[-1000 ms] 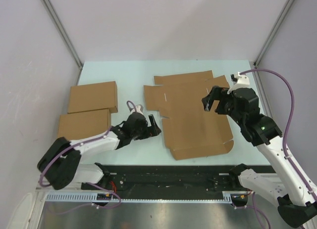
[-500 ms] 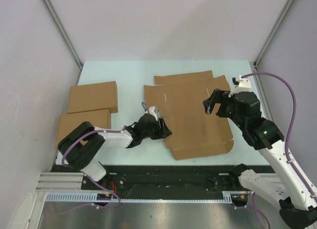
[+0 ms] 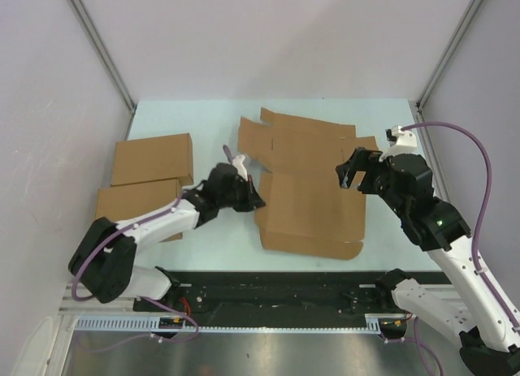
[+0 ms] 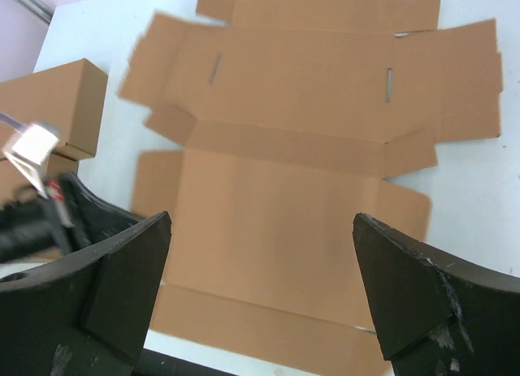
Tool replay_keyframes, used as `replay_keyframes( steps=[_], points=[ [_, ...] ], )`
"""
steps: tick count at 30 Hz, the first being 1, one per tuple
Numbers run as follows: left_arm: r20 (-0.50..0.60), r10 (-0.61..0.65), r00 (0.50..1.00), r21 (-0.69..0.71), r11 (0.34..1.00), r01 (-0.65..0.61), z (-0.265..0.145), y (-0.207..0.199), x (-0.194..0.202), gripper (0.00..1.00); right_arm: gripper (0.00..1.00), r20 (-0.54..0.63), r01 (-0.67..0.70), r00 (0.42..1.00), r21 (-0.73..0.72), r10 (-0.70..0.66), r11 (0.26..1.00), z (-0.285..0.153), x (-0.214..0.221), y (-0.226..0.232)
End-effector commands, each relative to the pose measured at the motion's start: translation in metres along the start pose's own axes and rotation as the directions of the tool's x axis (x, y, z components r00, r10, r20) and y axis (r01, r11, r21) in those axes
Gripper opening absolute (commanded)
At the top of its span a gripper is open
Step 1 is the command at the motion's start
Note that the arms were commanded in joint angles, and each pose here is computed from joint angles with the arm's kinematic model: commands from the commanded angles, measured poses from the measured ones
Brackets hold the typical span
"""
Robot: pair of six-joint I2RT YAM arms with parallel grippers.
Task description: Fold the paper box
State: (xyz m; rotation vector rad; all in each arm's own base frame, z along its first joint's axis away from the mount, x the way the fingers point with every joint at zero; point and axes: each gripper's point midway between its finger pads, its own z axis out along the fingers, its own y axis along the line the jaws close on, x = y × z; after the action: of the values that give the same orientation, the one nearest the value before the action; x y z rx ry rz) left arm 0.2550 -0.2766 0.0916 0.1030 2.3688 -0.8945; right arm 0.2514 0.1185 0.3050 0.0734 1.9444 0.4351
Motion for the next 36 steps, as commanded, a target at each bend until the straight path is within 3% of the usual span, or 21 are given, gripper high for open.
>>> replay_keyframes(
  steps=[1, 5, 7, 11, 12, 13, 14, 15, 18, 22, 24, 25, 27, 31, 32, 35, 36],
  points=[
    [-0.082, 0.143, 0.986, 0.067, 0.988, -0.137, -0.048, -0.005, -0.034, 0.00, 1.00, 0.031, 0.004, 0.999, 0.008, -0.005, 1.000, -0.004, -0.007, -0.002],
    [-0.191, 0.108, 0.976, -0.031, 0.993, -0.116, -0.062, 0.031, -0.033, 0.00, 1.00, 0.018, 0.011, 1.000, 0.010, -0.012, 1.000, 0.001, -0.004, -0.001],
    [-0.224, 0.058, 0.973, -0.157, 0.983, -0.095, -0.065, 0.061, -0.027, 0.00, 1.00, 0.018, 0.010, 1.000, 0.005, -0.010, 1.000, 0.003, -0.005, 0.000],
    [-0.235, -0.016, 0.972, -0.311, 0.948, -0.059, -0.075, 0.098, -0.015, 0.03, 1.00, 0.014, 0.016, 1.000, -0.005, -0.016, 1.000, 0.006, -0.004, 0.003],
    [-0.225, -0.031, 0.974, -0.351, 0.935, -0.052, -0.078, 0.105, -0.012, 0.40, 1.00, 0.013, 0.017, 1.000, -0.007, -0.017, 1.000, 0.007, -0.004, 0.003],
    [-0.205, -0.024, 0.979, -0.370, 0.927, -0.055, -0.080, 0.108, -0.015, 0.54, 1.00, 0.008, 0.019, 1.000, -0.003, -0.019, 1.000, 0.008, -0.003, 0.003],
    [-0.143, -0.015, 0.990, -0.395, 0.918, -0.044, -0.088, 0.108, -0.025, 0.88, 1.00, 0.001, 0.026, 1.000, 0.000, -0.026, 1.000, 0.012, -0.001, 0.002],
    [-0.106, -0.003, 0.994, -0.395, 0.918, -0.039, -0.093, 0.104, -0.034, 0.99, 1.00, 0.002, 0.028, 1.000, 0.000, -0.028, 1.000, 0.014, -0.001, 0.003],
    [0.000, 0.036, 0.999, -0.404, 0.914, -0.033, -0.110, 0.089, -0.067, 1.00, 1.00, 0.012, -0.003, 1.000, 0.019, 0.003, 1.000, 0.024, -0.004, 0.003],
    [0.226, 0.075, 0.971, -0.361, 0.932, 0.012, -0.126, 0.060, -0.127, 1.00, 0.99, 0.066, -0.061, 0.997, 0.166, 0.050, 0.984, 0.051, -0.007, -0.018],
    [0.297, 0.033, 0.954, -0.306, 0.950, 0.062, -0.122, 0.050, -0.140, 0.99, 0.98, 0.118, -0.088, 0.990, 0.124, 0.073, 0.988, 0.067, -0.019, -0.010],
    [0.350, 0.030, 0.936, -0.264, 0.962, 0.068, -0.117, 0.044, -0.151, 0.98, 0.97, 0.081, -0.085, 0.994, 0.115, 0.076, 0.990, 0.088, -0.012, -0.011],
    [0.368, -0.029, 0.929, -0.207, 0.972, 0.113, -0.103, 0.041, -0.154, 0.94, 0.98, 0.106, -0.099, 0.990, 0.085, 0.090, 0.991, 0.110, -0.021, -0.010],
    [0.369, -0.107, 0.923, -0.212, 0.957, 0.196, -0.078, 0.056, -0.149, 0.91, 0.96, 0.030, -0.154, 0.988, 0.110, 0.151, 0.982, 0.177, -0.008, -0.043],
    [0.364, -0.119, 0.924, -0.214, 0.954, 0.208, -0.072, 0.060, -0.146, 0.91, 0.96, 0.055, -0.144, 0.989, 0.087, 0.139, 0.986, 0.188, -0.023, -0.037],
    [0.370, -0.146, 0.918, -0.206, 0.950, 0.234, -0.060, 0.069, -0.139, 0.90, 0.95, -0.026, -0.026, 0.999, 0.073, 0.028, 0.997, 0.235, -0.005, -0.031],
    [0.369, -0.169, 0.914, -0.200, 0.946, 0.256, -0.056, 0.070, -0.138, 0.89, 0.96, -0.006, -0.004, 1.000, 0.069, 0.005, 0.998, 0.246, -0.018, -0.024]
  ],
)
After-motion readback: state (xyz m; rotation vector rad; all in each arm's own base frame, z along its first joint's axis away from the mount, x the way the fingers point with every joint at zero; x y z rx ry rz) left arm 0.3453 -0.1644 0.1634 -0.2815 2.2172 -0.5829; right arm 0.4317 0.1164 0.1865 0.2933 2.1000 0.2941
